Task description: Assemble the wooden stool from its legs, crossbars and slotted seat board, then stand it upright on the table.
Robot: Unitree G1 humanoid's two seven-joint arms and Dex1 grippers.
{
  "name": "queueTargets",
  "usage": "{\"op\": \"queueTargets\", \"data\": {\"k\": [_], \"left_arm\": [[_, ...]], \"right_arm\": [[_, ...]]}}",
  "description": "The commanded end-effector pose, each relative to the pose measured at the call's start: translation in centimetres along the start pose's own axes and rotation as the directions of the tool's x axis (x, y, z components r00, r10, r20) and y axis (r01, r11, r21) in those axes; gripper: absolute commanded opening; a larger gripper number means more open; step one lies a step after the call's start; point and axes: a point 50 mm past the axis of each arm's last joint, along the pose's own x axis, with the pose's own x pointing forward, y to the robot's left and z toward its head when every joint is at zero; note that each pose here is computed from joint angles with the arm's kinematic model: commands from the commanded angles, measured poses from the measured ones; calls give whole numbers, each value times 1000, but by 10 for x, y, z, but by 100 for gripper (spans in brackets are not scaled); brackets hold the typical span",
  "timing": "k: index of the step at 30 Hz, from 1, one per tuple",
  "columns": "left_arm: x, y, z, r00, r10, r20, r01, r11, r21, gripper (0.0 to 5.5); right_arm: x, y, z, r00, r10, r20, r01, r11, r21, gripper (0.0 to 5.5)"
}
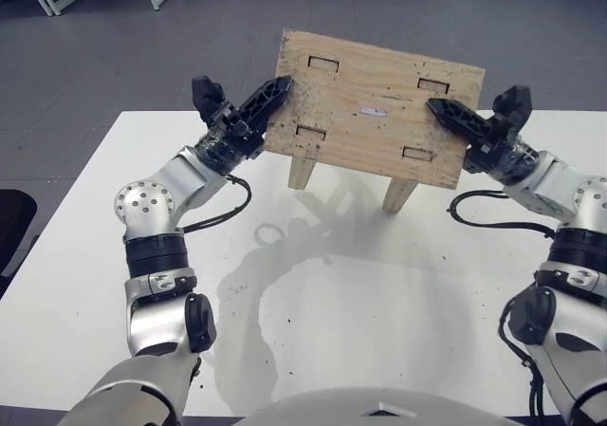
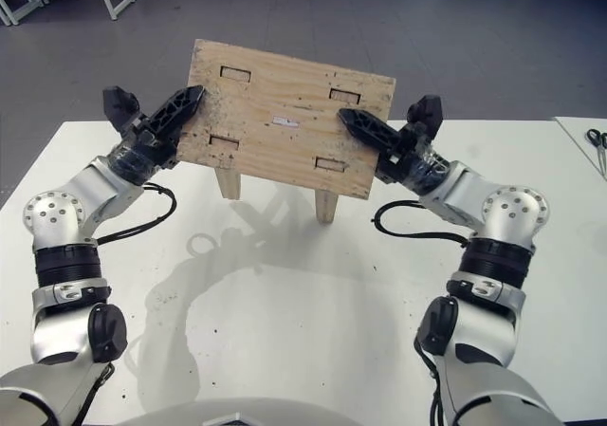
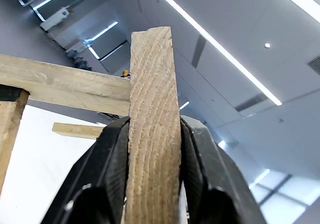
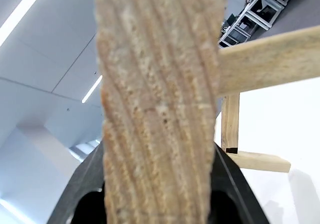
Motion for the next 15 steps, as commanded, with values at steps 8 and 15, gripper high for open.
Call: {"op": "queueTargets", "data": {"k": [8,15], "left_arm": [[96,44,0,709,703,55,-583,628,-516,45],[82,41,20,730,660,177,-552,722,-416,68]], "right_arm": [[84,-55,28,780,-614,124,520,745,418,254],[68,-41,42,907,-381,180,307,891,334,381]]}}
